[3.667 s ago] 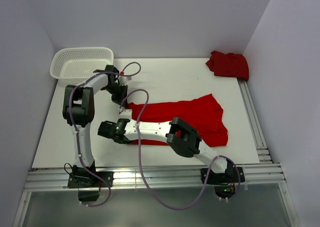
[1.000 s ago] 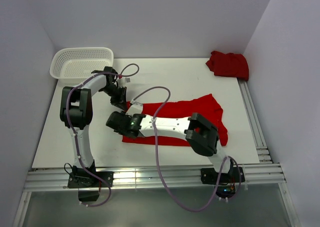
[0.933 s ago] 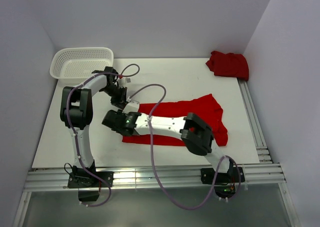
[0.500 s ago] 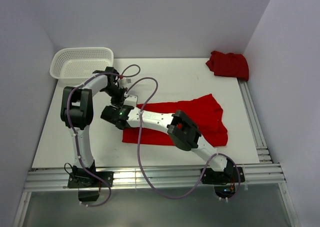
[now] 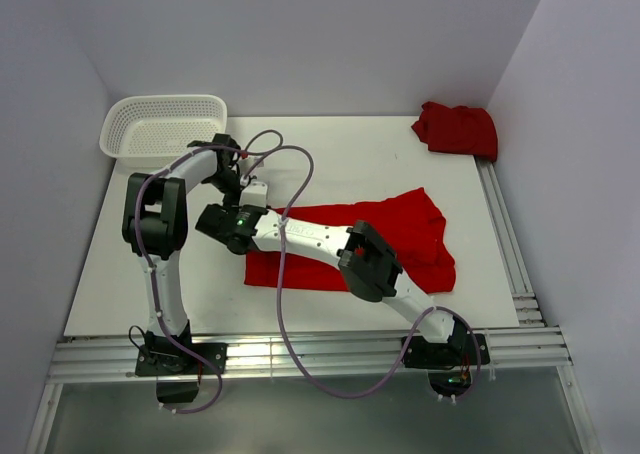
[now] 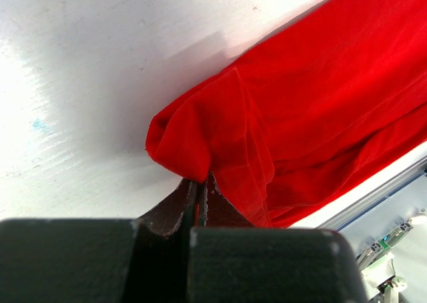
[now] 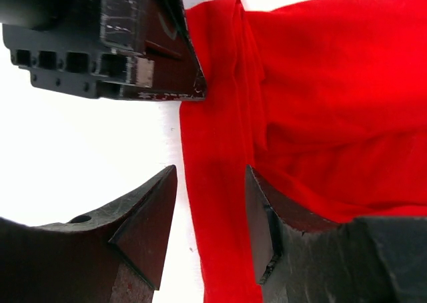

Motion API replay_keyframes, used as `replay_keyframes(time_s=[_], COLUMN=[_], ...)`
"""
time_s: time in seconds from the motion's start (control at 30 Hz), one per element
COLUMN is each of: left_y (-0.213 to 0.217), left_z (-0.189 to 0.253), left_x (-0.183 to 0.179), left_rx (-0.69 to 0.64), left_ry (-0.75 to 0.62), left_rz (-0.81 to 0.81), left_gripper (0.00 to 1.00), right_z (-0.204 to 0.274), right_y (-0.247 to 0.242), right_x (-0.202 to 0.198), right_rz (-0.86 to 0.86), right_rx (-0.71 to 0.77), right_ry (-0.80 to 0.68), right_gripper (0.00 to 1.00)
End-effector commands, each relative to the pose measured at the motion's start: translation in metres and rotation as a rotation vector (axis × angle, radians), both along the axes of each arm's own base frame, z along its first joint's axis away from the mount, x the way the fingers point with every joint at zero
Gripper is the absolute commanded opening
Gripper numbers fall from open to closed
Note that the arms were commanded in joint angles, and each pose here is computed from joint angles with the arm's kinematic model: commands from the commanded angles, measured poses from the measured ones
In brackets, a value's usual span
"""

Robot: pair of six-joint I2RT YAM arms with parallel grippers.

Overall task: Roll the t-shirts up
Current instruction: Roll the tshirt

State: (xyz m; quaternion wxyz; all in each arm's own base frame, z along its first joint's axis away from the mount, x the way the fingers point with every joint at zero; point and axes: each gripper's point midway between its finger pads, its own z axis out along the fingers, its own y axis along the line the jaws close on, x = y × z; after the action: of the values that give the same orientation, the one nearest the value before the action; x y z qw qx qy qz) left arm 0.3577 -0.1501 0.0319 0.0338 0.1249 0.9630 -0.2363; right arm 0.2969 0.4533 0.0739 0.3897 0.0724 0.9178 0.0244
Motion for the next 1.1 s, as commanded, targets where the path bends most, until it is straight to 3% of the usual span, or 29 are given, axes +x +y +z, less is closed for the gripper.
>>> replay_keyframes(time_s=[0.0,0.63,1.07], left_y=[-0.005,-0.012,-0.012], left_z=[0.021,0.025,0.023], left_x=[0.005,0.003,0.004], left_rx=[-0.003,0.014,0.016], left_ry=[-0.047,-0.033,-0.031], left_rz=[-0.006,0.009,0.010], left_gripper=[0.00,0.00,0.00], right_z=[0.000,-0.048,0.018], right_y=[0.006,-0.001,0.004], right_x=[0.009,0.002,0.001], right_rz=[0.003,0.023,0.034], right_rx=[-0.019,-0.095,-0.055], right_ry=[-0.052,0.039,-0.083], right_gripper=[0.52,0.55,0.57])
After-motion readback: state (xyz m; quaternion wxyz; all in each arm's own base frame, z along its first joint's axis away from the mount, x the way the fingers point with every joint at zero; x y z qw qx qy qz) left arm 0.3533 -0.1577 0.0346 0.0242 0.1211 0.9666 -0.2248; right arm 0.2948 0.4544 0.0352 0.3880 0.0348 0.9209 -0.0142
